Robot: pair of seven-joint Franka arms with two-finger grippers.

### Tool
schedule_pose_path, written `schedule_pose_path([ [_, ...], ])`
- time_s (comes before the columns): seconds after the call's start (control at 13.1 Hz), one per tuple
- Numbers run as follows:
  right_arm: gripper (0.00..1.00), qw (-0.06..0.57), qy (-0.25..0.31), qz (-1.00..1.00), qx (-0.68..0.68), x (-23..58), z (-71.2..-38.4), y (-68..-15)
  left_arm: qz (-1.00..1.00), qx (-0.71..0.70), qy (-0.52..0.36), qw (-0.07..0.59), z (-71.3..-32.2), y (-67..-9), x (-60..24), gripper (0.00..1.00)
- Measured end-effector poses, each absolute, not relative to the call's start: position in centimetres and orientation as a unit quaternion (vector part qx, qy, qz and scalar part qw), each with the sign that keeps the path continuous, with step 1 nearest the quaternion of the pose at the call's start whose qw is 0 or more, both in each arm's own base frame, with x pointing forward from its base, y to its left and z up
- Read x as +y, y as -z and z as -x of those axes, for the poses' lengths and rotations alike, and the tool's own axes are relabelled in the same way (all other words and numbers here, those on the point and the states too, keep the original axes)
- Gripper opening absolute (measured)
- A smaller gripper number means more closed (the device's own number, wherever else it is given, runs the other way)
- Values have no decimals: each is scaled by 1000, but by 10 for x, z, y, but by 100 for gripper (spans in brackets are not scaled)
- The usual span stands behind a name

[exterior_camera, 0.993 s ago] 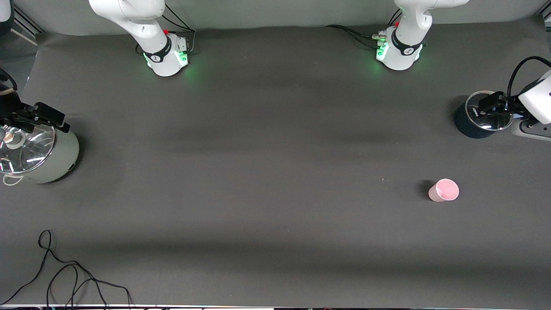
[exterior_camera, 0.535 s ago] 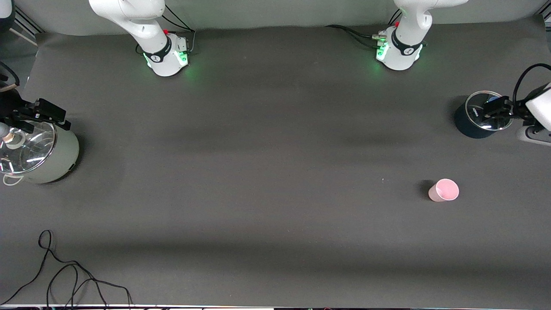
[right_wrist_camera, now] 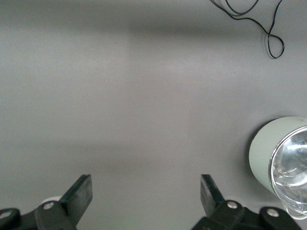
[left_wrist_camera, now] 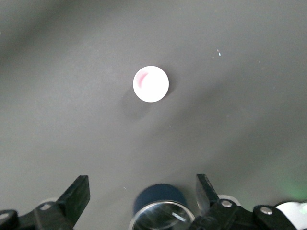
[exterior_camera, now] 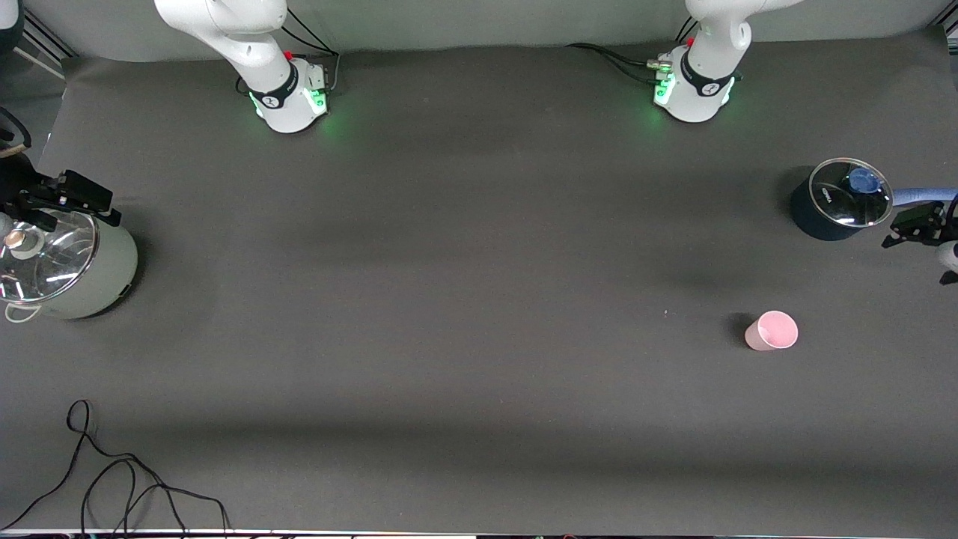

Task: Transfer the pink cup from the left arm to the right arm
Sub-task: 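Lower the left gripper beside the pink cup and open it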

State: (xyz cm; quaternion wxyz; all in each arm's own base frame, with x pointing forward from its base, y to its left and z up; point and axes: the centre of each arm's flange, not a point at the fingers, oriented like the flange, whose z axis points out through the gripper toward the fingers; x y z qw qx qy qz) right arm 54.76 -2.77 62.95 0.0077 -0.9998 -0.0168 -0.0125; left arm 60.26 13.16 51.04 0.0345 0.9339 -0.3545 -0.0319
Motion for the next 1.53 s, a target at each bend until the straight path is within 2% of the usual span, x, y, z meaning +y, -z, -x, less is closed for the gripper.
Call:
schedule_pose_path([
  [0.46, 100, 8, 14, 1000, -16, -28, -548, -631, -891, -445, -26, 80, -611, -439, 178, 99],
  [0.76, 100, 8, 14, 1000, -16, -29, -548, -631, -848, -497, -90, 160, -604, -354, 215, 98],
  [1.15, 100, 8, 13, 1000, -16, -29, -548, -631, -785, -551, -176, 222, -597, -246, 243, 97],
  [1.53, 100, 8, 14, 1000, -15, -30, -548, -631, -740, -564, -253, 265, -590, -176, 236, 95],
])
